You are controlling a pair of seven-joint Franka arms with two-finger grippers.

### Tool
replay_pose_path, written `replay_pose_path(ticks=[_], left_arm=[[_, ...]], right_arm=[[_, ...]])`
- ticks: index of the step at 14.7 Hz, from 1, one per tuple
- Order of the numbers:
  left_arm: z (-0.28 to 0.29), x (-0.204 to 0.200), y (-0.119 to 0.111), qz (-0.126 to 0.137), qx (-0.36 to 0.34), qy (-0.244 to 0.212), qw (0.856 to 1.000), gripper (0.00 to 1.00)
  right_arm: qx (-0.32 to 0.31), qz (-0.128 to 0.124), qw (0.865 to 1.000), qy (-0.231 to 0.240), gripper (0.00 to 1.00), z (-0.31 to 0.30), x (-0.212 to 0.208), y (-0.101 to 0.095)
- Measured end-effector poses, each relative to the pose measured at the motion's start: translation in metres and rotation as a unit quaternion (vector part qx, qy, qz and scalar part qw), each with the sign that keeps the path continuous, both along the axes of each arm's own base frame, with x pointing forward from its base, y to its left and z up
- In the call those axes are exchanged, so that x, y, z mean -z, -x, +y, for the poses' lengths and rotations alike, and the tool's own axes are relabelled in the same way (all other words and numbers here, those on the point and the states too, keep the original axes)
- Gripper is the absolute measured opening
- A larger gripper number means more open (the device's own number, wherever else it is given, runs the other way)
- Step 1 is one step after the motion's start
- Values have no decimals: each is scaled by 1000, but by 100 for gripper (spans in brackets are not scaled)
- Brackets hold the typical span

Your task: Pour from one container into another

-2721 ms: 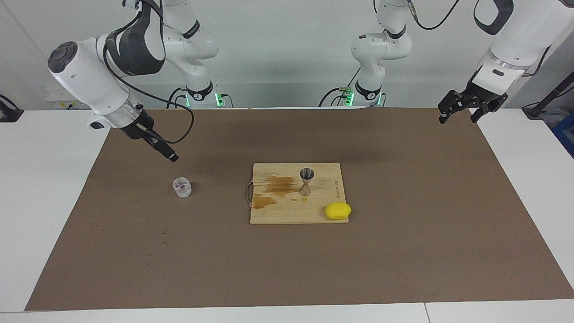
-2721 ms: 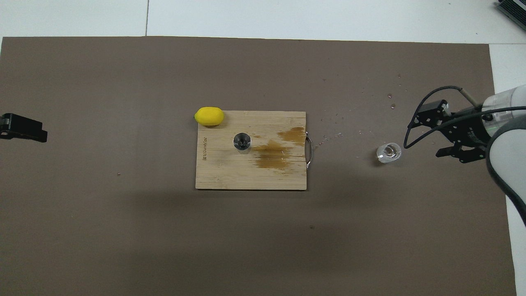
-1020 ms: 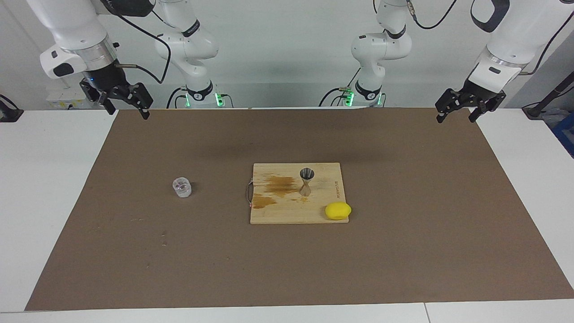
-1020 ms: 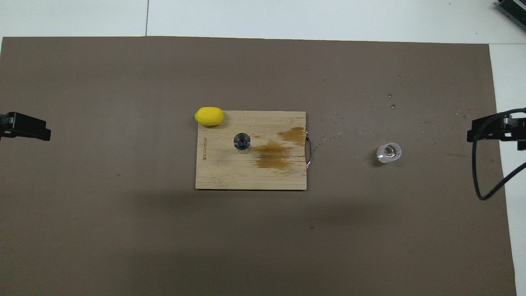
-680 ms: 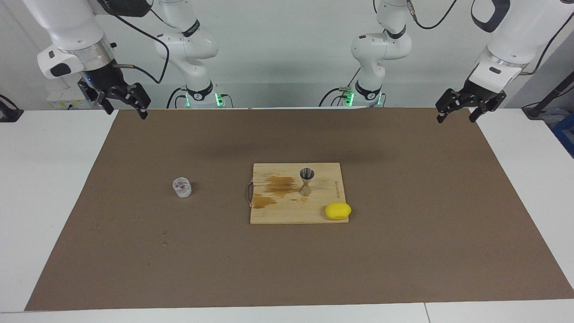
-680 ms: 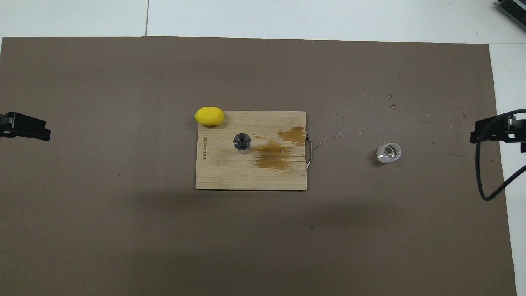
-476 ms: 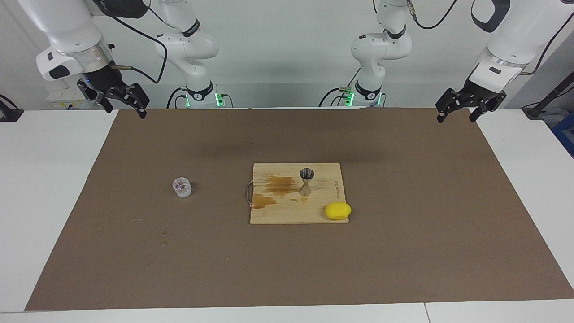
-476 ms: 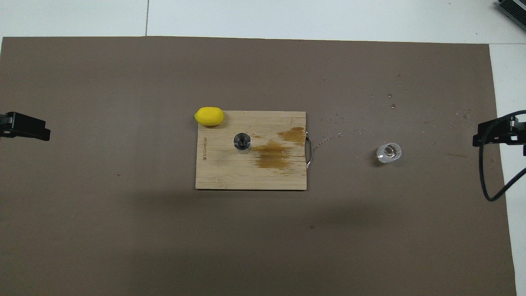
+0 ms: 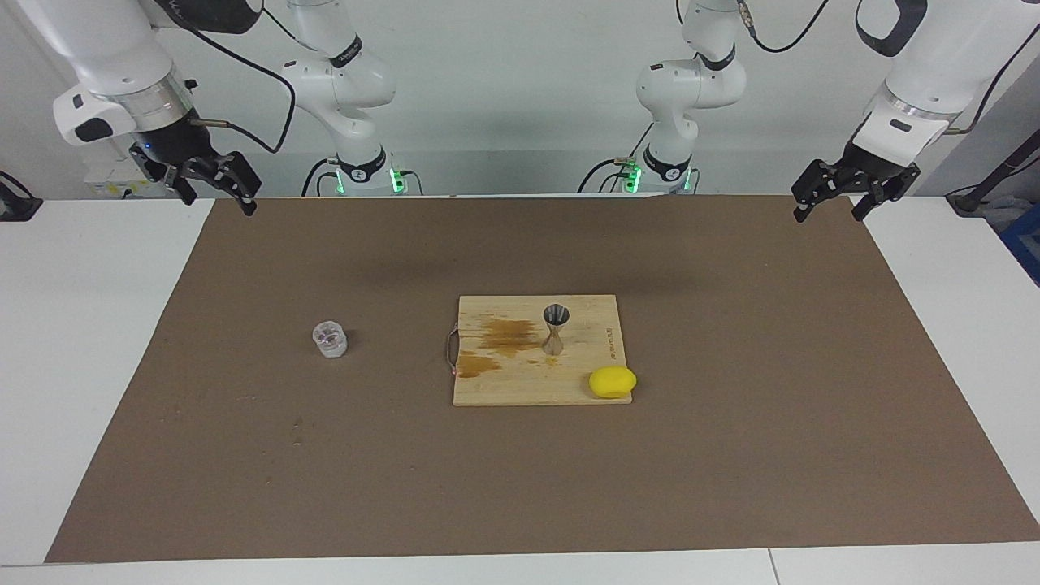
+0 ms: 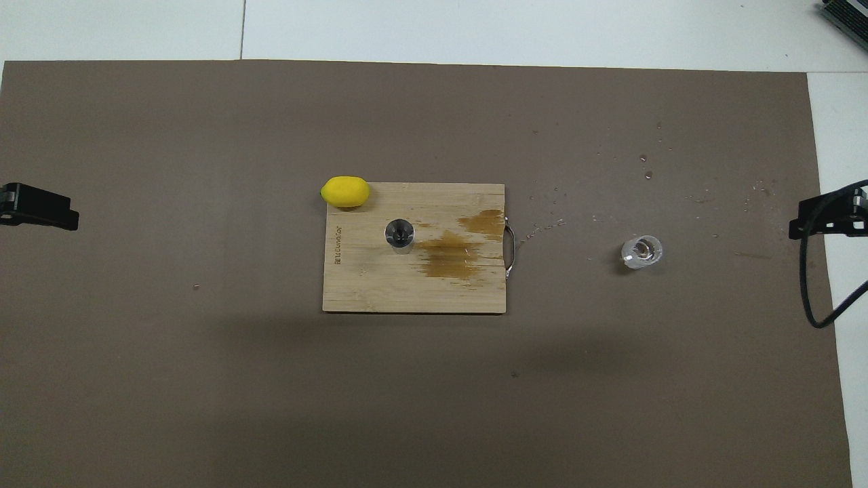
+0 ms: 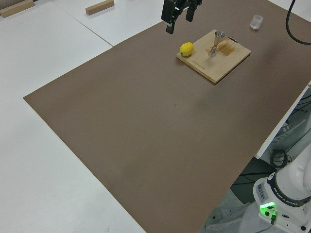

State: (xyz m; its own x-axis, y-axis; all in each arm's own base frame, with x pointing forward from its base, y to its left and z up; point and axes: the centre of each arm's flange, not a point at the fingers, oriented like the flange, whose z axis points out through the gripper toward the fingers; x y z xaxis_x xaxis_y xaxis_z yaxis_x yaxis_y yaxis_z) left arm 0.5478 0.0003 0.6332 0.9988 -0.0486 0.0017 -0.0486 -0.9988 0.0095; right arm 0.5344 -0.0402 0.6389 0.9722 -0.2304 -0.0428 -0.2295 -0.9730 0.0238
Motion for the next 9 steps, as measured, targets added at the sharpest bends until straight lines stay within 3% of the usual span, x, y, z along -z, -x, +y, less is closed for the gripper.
replay_pose_path(ticks=[5, 9], left_arm=[[2, -4, -2, -11, -2, 0, 1000, 100], [3, -4, -3, -14, -2, 0, 1000, 100]], right_arm=[[-52, -3, 999, -1, 100, 9, -1, -2], [-56, 2, 998, -3, 100, 9, 3, 3]])
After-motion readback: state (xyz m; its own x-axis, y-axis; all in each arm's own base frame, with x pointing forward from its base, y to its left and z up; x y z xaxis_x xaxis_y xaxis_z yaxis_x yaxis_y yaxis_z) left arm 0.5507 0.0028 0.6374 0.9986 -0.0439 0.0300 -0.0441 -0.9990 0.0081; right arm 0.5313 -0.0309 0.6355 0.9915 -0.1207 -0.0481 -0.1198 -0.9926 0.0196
